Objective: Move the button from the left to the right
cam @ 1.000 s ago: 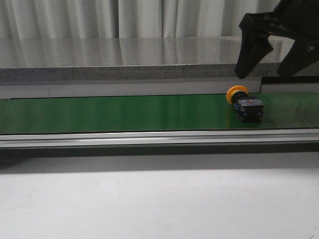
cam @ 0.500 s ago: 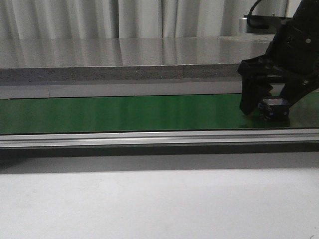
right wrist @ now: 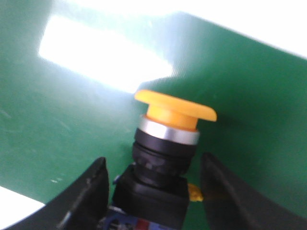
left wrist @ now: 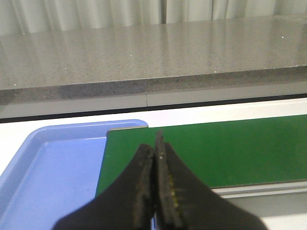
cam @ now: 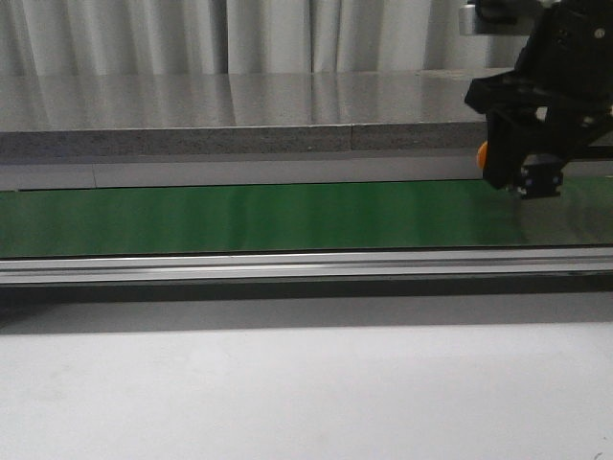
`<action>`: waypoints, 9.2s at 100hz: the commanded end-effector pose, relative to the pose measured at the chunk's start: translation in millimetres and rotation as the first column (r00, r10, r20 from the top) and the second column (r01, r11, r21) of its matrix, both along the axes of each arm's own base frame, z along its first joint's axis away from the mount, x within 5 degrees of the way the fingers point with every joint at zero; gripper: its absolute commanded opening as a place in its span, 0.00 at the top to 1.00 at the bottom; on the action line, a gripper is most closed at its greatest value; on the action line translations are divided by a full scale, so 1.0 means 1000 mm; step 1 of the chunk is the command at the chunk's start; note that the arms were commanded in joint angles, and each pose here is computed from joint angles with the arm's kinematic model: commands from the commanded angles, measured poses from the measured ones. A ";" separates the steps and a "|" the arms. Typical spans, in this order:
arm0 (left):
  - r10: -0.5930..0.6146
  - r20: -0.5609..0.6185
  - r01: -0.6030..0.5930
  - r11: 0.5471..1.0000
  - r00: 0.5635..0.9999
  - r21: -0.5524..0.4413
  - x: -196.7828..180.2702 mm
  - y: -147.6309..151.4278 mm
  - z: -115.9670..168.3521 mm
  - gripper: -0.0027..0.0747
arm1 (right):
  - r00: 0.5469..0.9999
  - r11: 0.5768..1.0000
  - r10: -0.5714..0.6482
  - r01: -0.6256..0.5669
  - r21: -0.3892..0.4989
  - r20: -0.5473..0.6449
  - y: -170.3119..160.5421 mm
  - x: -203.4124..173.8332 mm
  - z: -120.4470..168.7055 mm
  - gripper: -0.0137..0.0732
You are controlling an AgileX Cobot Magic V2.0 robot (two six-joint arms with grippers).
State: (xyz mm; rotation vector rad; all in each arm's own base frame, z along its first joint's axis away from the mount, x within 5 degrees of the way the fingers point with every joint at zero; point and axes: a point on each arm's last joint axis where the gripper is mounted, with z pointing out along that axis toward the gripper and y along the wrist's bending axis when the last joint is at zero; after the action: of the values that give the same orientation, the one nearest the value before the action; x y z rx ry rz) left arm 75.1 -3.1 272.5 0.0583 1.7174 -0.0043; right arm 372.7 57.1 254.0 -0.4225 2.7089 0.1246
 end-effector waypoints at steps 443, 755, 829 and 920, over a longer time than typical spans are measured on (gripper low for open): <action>0.001 0.108 0.000 1.000 0.994 -0.013 0.000 0.000 0.017 0.99 | 0.461 0.979 -0.203 0.096 0.179 0.864 -0.052 -0.316 0.067 0.25; 0.001 0.108 0.000 1.000 0.994 -0.013 0.000 0.000 0.017 0.99 | 0.367 0.944 -0.331 0.117 0.310 0.870 -0.055 -0.318 -0.051 0.92; 0.004 0.133 -0.002 1.000 0.991 -0.014 0.000 0.000 0.020 0.99 | 0.367 0.944 -0.331 0.117 0.310 0.870 -0.055 -0.318 -0.051 0.92; 0.032 0.251 -0.006 0.995 0.968 -0.104 -0.021 0.002 -0.061 0.99 | 0.367 0.944 -0.331 0.117 0.310 0.870 -0.055 -0.318 -0.051 0.92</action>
State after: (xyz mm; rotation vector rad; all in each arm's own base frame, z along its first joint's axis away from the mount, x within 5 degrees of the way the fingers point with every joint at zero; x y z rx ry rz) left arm 56.2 0.2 201.9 -0.0389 1.6036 -0.0418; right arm 56.2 2.1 188.8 0.0134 1.6761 0.0592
